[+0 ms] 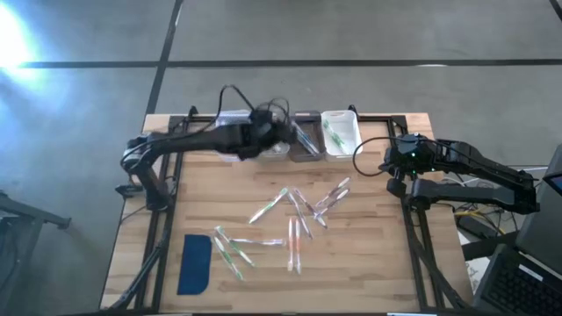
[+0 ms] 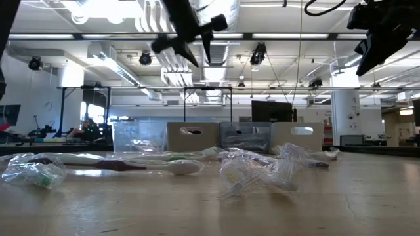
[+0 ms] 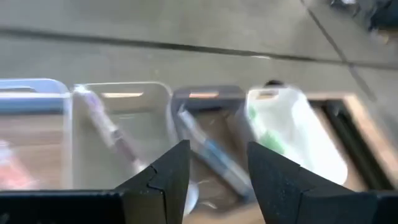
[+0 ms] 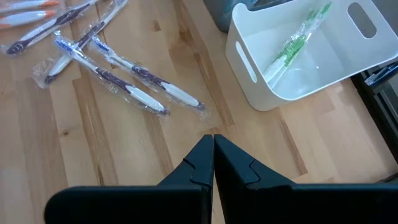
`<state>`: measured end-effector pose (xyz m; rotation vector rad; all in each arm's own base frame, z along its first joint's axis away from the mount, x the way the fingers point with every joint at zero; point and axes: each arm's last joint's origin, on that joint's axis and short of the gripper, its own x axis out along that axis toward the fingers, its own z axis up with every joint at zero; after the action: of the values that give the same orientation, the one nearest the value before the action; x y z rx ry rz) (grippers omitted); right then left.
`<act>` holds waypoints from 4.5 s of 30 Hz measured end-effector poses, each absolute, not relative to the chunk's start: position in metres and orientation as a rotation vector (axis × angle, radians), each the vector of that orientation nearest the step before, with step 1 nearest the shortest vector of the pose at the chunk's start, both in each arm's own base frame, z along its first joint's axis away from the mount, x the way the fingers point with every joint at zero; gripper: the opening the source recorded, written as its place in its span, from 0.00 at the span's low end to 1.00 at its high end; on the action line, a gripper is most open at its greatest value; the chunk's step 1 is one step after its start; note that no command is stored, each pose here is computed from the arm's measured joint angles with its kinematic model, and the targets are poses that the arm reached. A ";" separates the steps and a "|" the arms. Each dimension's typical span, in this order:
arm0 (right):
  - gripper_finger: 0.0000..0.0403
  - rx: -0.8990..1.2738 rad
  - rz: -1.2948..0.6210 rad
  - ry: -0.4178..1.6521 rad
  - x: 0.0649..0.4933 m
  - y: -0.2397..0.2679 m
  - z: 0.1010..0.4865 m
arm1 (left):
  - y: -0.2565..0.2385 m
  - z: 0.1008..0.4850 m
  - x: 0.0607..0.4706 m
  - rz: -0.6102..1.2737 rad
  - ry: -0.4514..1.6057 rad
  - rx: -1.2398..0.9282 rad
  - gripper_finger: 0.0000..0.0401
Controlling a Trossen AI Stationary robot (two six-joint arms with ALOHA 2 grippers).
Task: Pick & Place Toothbrushes
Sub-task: Put the orange toothbrush into the white transparent bin
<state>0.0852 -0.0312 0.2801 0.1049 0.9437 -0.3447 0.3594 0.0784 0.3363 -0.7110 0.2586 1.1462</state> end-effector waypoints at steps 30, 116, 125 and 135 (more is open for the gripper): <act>0.02 0.105 -0.345 0.944 0.085 -0.031 0.280 | -0.110 0.336 0.320 0.684 0.612 -0.468 0.38; 0.02 0.105 -0.345 0.943 0.085 -0.031 0.280 | -0.104 0.247 0.379 -0.898 0.720 1.109 0.34; 0.02 0.105 -0.345 0.943 0.085 -0.031 0.280 | -0.103 0.222 0.381 -0.858 0.661 1.114 0.34; 0.02 0.105 -0.345 0.944 0.085 -0.031 0.280 | -0.110 0.200 0.406 -0.863 0.680 1.105 0.34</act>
<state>0.0852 -0.0312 0.2801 0.1049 0.9437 -0.3447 0.4056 -0.1097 0.2002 1.1052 0.6795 -0.8631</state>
